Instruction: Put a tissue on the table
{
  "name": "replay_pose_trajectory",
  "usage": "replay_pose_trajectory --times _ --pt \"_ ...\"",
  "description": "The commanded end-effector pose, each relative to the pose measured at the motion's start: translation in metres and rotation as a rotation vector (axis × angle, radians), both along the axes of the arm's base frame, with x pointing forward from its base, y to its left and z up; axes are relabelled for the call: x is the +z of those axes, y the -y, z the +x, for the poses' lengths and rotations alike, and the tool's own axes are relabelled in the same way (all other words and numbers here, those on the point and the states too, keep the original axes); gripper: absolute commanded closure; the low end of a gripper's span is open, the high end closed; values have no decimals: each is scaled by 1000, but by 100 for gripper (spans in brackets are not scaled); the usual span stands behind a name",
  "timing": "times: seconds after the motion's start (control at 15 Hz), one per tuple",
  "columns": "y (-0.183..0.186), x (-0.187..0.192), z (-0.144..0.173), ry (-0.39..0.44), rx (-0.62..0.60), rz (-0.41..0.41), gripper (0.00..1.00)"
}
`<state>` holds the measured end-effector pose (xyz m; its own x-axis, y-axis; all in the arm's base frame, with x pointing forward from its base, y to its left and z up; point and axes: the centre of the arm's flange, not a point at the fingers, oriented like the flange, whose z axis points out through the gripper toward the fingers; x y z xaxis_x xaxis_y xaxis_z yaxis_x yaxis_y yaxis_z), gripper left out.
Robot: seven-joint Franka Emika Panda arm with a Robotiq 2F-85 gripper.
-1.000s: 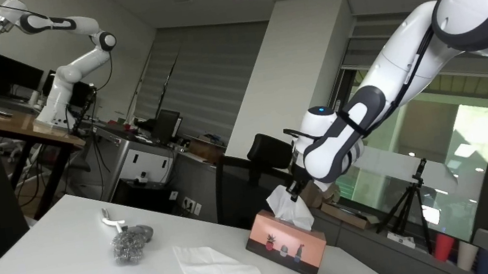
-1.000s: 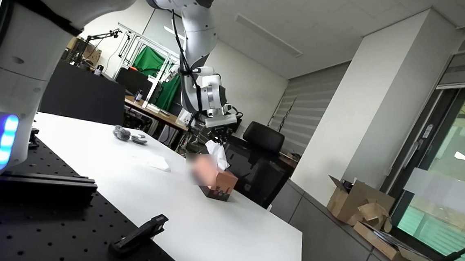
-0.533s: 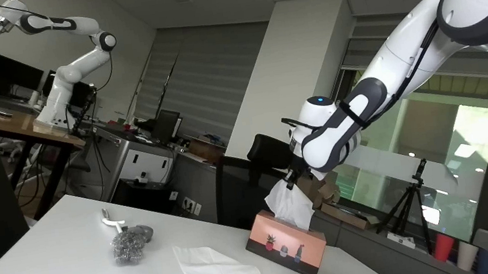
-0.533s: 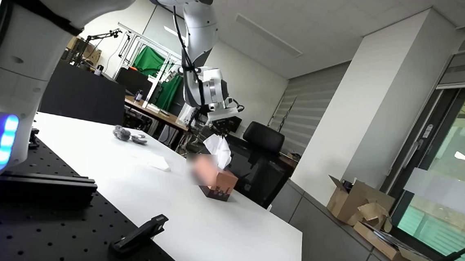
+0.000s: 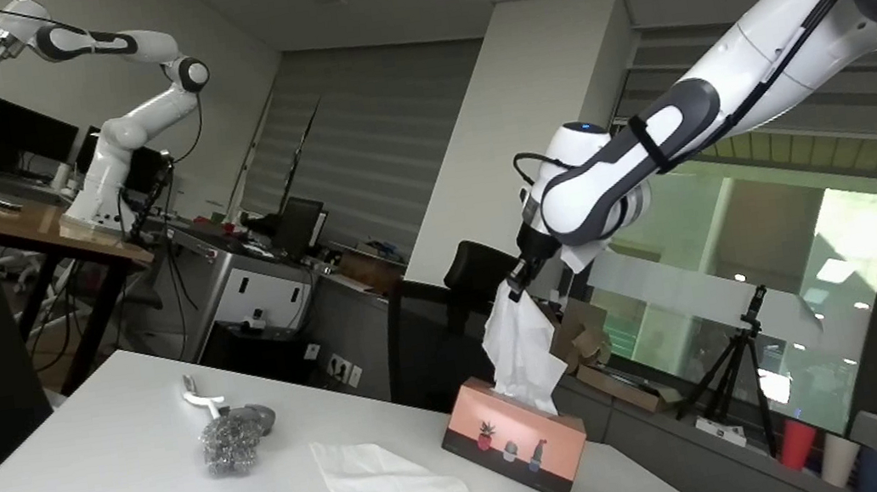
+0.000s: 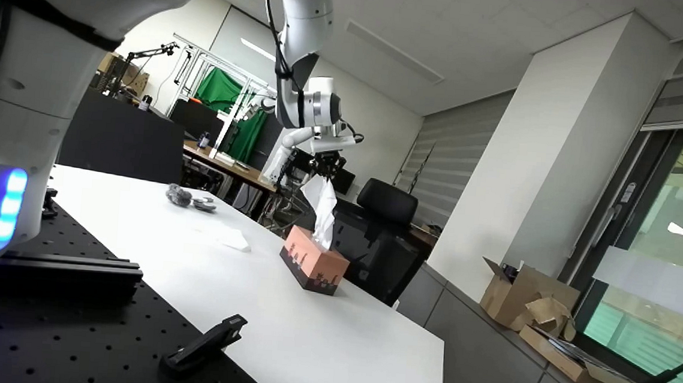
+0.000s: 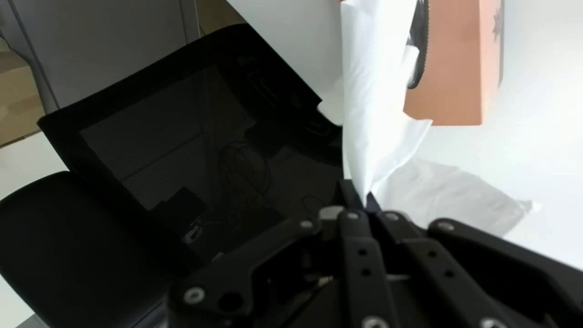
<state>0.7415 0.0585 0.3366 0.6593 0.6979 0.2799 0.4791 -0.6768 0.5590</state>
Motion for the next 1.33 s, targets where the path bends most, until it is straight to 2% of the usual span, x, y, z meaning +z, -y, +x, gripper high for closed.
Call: replay_pose_trajectory --times 0.0,0.2,0.6,0.73,1.0,1.27 --pt "3 37 1 -64 48 39 100" --pt "-3 47 -4 -140 108 81 100" --pt "-20 37 -20 -413 322 246 100" --pt "-23 28 -28 -501 390 291 100" --pt "-21 -2 -46 -631 474 328 100" --pt "-29 -45 -69 -717 595 376 100"
